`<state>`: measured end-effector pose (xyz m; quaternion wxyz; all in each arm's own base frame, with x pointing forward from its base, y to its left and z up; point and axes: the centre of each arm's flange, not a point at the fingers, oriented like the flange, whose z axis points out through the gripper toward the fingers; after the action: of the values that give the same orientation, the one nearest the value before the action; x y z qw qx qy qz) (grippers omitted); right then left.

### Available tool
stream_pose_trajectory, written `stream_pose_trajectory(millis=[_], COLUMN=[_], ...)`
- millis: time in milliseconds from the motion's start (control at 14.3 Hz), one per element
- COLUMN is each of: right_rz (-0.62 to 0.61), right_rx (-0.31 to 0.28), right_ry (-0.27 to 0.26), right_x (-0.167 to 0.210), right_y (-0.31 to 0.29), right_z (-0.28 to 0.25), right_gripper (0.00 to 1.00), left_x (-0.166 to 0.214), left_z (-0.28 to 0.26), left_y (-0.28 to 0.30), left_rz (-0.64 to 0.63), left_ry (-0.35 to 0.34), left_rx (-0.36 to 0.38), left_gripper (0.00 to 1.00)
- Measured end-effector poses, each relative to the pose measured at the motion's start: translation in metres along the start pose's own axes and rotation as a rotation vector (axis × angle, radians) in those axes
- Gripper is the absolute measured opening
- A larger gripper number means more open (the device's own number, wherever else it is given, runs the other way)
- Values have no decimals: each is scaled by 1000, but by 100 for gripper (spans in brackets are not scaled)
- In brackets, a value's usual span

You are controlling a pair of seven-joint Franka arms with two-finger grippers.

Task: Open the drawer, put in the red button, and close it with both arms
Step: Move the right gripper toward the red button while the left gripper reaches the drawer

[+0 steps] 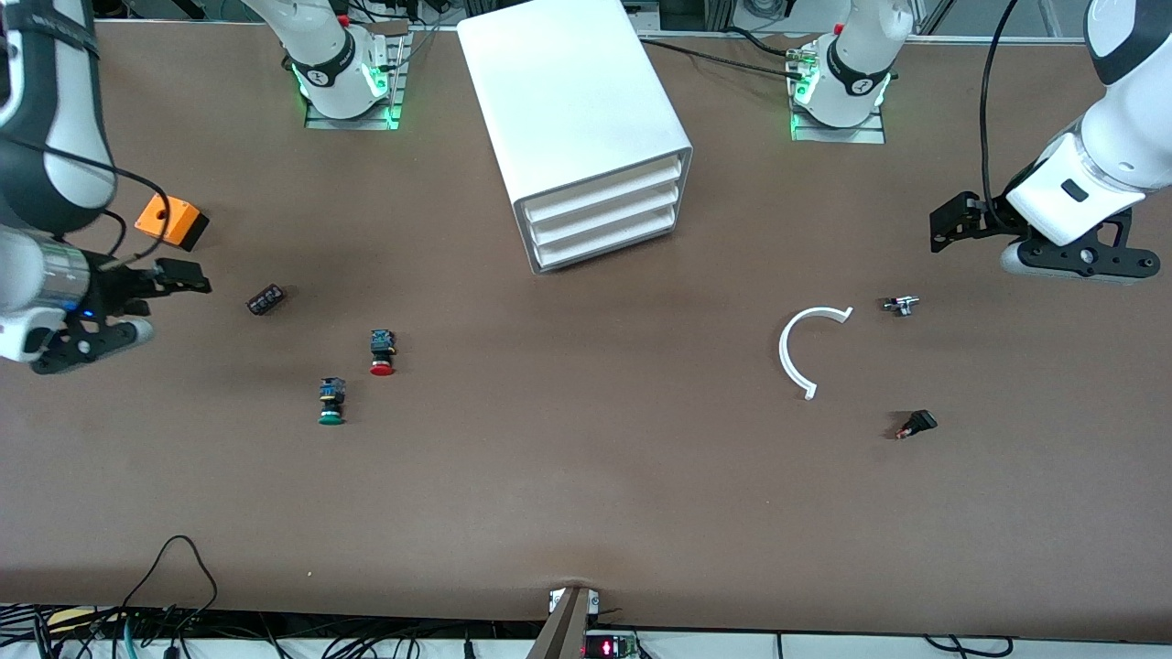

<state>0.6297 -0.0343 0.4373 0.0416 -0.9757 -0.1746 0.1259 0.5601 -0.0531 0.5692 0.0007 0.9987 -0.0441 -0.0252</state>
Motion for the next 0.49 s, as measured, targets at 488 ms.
stream_pose_trajectory(millis=[488], right_rz=[-17], right_rx=[8], right_ry=[11], right_x=[8], right_y=[-11], right_z=[-1], right_gripper=[100], left_x=[4], left_z=[18], left_y=[7], left_rz=[14], left_ry=[-111], left_rx=[-1], left_gripper=[100])
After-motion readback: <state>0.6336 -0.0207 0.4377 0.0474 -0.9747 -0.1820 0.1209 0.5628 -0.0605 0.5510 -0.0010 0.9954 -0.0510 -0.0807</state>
